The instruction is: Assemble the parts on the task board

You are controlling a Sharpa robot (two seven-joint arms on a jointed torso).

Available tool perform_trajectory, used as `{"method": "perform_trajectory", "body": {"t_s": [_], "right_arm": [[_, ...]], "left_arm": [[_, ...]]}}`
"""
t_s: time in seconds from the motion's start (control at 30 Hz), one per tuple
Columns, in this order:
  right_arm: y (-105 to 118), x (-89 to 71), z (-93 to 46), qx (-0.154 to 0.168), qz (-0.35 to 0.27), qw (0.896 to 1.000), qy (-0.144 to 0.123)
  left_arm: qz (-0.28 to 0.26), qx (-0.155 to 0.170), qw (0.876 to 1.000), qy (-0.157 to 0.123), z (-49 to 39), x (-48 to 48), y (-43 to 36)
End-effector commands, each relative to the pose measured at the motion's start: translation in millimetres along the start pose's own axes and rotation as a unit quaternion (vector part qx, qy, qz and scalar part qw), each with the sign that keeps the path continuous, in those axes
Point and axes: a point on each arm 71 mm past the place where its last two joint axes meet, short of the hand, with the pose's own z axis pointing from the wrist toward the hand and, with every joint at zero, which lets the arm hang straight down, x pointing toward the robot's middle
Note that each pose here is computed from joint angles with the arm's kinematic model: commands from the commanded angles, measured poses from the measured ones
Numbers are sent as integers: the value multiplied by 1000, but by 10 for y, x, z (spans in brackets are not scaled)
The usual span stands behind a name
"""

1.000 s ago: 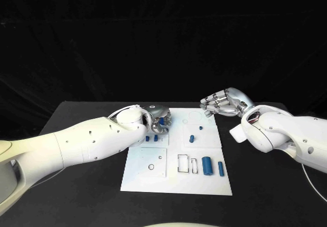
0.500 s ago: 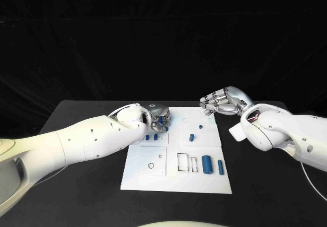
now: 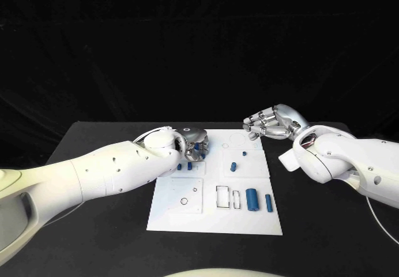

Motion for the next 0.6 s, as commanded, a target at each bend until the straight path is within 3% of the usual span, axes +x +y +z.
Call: {"method": "perform_trajectory", "body": {"t_s": [0.03, 0.6], "right_arm": [[11, 18, -1, -6, -1, 1000, 8], [14, 22, 1, -6, -1, 1000, 8]], "left_arm": [[2, 7, 1000, 15, 6, 23, -25], [-1, 5, 1000, 25, 13, 42, -20]]}}
